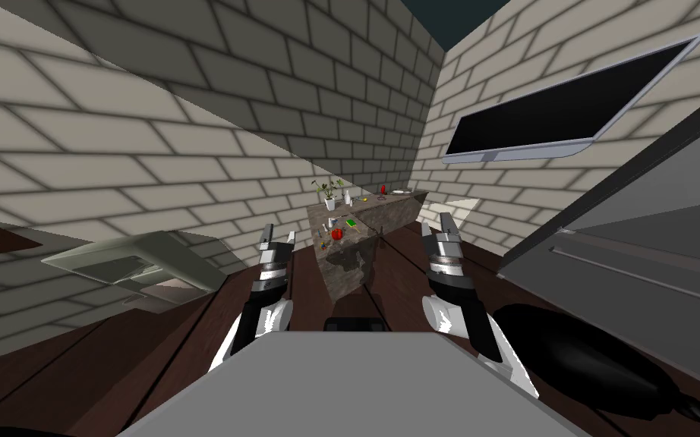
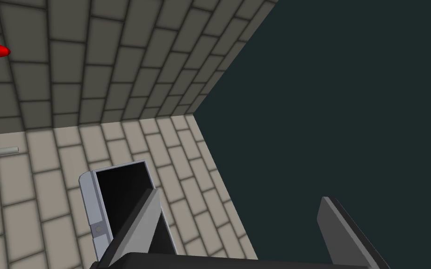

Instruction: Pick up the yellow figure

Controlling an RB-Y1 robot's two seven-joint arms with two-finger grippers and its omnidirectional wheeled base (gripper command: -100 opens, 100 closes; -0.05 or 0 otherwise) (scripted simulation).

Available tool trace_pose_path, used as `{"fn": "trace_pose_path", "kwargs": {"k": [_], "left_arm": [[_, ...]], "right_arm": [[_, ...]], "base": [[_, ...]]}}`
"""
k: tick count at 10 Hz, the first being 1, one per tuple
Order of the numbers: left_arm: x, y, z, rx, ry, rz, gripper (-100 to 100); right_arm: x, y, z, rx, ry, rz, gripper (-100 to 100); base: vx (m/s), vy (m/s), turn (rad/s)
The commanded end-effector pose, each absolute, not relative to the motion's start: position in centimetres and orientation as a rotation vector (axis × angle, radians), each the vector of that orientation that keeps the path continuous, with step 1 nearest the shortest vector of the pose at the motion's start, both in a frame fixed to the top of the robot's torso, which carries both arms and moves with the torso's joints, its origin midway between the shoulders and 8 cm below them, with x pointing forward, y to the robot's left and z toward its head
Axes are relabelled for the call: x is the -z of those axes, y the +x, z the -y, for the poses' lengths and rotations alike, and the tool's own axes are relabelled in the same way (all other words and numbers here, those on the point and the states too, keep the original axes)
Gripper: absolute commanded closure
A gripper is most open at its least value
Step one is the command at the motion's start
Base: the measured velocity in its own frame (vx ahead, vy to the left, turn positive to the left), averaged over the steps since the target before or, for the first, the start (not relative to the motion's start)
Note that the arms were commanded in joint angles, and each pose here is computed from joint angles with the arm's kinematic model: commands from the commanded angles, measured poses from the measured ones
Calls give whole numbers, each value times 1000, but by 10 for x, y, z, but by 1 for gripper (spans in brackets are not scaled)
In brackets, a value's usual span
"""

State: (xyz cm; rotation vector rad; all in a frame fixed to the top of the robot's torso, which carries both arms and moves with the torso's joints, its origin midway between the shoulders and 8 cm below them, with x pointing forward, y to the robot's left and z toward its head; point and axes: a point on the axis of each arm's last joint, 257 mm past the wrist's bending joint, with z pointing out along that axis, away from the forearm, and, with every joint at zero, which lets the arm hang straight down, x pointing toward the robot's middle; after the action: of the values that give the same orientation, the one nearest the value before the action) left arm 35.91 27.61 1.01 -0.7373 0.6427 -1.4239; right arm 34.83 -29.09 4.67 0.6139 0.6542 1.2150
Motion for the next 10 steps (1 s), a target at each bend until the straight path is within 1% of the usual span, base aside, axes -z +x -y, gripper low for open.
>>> {"fn": "trace_pose_path", "kwargs": {"k": [1,4,6,10], "left_arm": [[-4,365,-271,1422,-736,-688,-100],[10,379,-264,1412,-756,-764,-100],[23,390,-259,1400,-782,-821,-100],[55,413,-248,1364,-856,-935,-100]], "right_arm": [[-47,348,291,-1215,614,-654,0],[-47,348,291,-1215,614,-654,0],[-47,348,291,-1215,614,-654,0],[-47,348,291,-1215,614,-654,0]], "base": [[-5,40,-31],[-20,97,-49],[-28,129,-62],[-47,159,-69]]}}
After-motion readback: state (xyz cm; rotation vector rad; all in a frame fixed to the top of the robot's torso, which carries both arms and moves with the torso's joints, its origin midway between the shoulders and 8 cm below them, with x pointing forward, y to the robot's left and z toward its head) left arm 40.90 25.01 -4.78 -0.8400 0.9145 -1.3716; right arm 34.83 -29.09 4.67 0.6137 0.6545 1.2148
